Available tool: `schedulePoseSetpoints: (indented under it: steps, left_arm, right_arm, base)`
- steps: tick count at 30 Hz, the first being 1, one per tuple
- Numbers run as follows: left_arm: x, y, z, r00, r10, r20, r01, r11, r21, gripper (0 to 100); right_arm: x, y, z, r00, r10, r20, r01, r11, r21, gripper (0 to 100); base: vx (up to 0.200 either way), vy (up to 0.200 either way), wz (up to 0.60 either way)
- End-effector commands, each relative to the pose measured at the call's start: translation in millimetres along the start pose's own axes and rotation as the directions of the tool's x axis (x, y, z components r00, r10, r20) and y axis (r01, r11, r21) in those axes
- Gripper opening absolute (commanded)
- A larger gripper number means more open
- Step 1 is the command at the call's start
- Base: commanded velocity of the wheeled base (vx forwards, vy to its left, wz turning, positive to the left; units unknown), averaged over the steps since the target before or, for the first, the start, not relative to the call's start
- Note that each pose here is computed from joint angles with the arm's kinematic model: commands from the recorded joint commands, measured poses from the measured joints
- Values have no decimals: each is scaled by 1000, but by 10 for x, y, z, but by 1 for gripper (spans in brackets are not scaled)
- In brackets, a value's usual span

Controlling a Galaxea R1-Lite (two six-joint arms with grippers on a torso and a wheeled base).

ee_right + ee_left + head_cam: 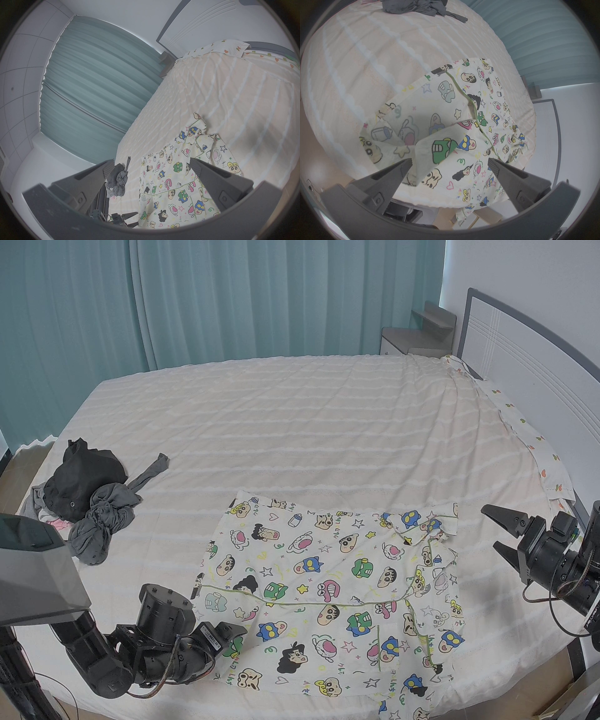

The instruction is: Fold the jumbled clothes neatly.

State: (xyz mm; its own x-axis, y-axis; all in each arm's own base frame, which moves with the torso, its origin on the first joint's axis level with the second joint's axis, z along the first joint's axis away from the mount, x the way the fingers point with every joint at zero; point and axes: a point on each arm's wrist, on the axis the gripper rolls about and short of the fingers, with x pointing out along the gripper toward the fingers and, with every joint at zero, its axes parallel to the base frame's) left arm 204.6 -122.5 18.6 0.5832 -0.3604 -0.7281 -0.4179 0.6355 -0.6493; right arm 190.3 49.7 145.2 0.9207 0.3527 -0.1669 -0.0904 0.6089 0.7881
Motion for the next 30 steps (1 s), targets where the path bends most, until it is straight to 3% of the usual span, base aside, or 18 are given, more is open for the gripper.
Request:
schedulePoseSetpoints:
  steps: [1, 12, 13, 24, 30]
  left_arm:
    - [173, 42, -9, 999, 48, 1, -48, 999, 0, 100]
    - [205, -21, 10, 1000, 26, 14, -26, 1000, -1, 100]
    - [215, -27, 14, 1000, 26, 17, -26, 1000, 1, 0]
    - [189, -17, 29, 996, 46, 78, -46, 999, 2, 0]
    - [118, -78, 80, 985, 22, 169, -24, 1000, 9, 0]
  right_arm:
    - [-68, 49, 18, 1000, 28, 14, -27, 1000, -5, 100]
    - [-68, 49, 17, 999, 29, 12, -29, 1000, -3, 100]
    - [-68, 49, 18, 1000, 28, 13, -28, 1000, -5, 100]
    - [-73, 56, 18, 999, 33, 13, -33, 999, -6, 100]
    - [-74, 66, 8, 999, 37, 10, -37, 999, -7, 100]
  base:
    - [0, 0, 0]
    - [0, 0, 0]
    - [0, 0, 0]
    - [0, 0, 0]
    - [0, 0, 0]
